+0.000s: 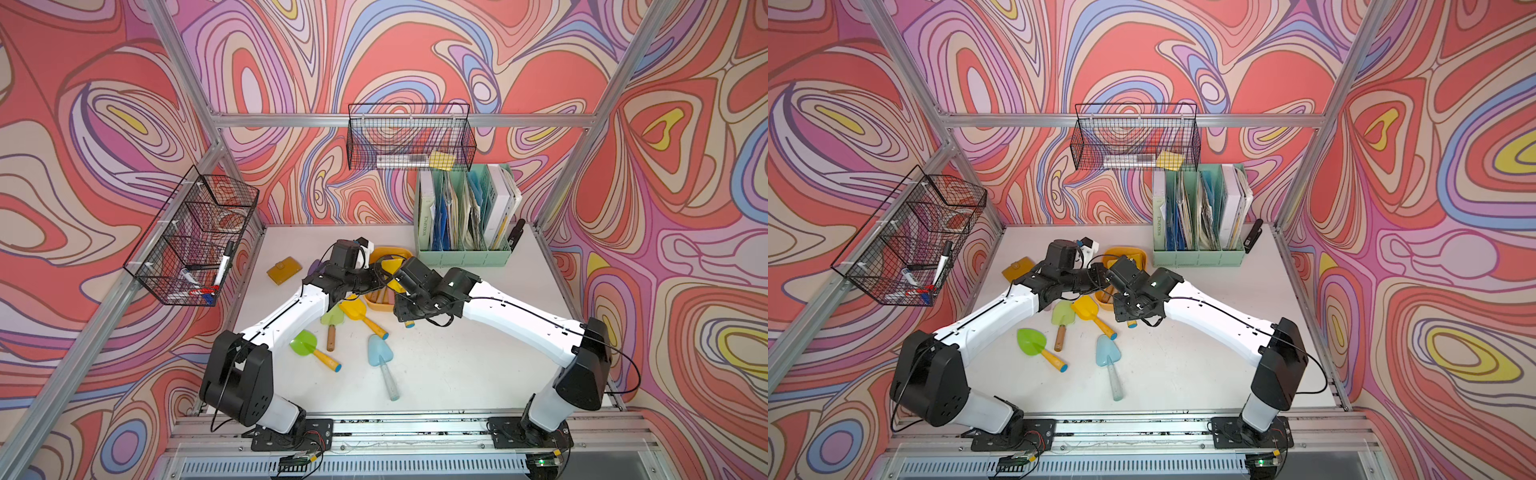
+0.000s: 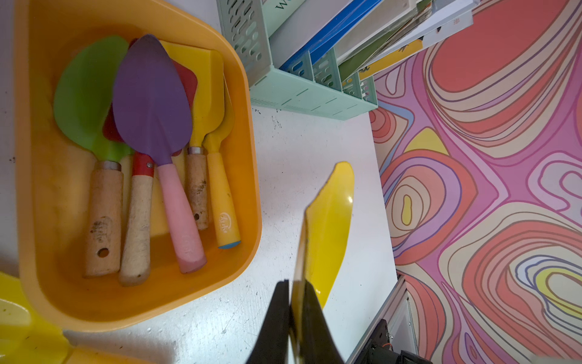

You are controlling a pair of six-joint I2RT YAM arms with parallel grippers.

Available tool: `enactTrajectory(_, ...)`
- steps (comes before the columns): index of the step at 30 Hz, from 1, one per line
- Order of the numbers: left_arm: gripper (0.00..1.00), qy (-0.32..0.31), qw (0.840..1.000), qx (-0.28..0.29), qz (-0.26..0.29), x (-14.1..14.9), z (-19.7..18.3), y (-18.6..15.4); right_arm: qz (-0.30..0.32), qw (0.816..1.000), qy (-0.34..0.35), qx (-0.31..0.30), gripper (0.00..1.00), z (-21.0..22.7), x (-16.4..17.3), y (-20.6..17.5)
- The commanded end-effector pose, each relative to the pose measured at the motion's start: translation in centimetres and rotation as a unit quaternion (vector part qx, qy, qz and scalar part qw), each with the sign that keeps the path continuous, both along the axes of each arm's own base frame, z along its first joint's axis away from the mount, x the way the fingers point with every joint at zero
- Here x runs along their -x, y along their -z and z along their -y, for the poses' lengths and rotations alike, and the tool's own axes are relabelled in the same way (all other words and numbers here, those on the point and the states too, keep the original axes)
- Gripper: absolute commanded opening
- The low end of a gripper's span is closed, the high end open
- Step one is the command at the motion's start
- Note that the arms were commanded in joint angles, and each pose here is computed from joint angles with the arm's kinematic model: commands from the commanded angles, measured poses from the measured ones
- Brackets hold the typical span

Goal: Put the shovel into the storage box
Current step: Pick up the shovel from the center of the board.

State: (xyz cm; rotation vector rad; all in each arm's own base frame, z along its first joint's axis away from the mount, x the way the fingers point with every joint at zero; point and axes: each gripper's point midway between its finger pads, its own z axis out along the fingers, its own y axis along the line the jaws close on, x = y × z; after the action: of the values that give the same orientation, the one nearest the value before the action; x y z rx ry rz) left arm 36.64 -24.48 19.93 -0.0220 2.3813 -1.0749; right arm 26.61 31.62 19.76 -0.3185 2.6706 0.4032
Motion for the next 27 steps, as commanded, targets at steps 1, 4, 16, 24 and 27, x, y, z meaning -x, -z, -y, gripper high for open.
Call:
enactTrajectory(1,0.00,0.009,0.999,-0.027,0.030,-1.1,0.1,-1.3,0.020,1.000,0.012,-0.013,0.50,0.9,-0.1,-1.5)
enactTrajectory(4,0.00,0.014,0.998,-0.048,0.041,-2.1,0.0,-1.6,0.023,0.999,0.017,-0.015,0.50,1.5,0.1,-1.6)
enactTrajectory(16,0.00,0.059,0.990,-0.095,0.086,-7.9,-0.3,-1.1,0.024,0.999,0.032,-0.016,0.50,3.2,0.7,-1.4)
enactTrajectory(24,0.00,0.071,0.987,-0.104,0.103,-11.4,-0.4,0.1,0.019,0.999,0.041,-0.014,0.50,4.1,1.1,-1.0)
enactTrajectory(27,0.00,0.077,0.986,-0.102,0.105,-12.5,0.1,1.2,0.016,0.999,0.044,-0.012,0.50,4.4,1.2,-0.8)
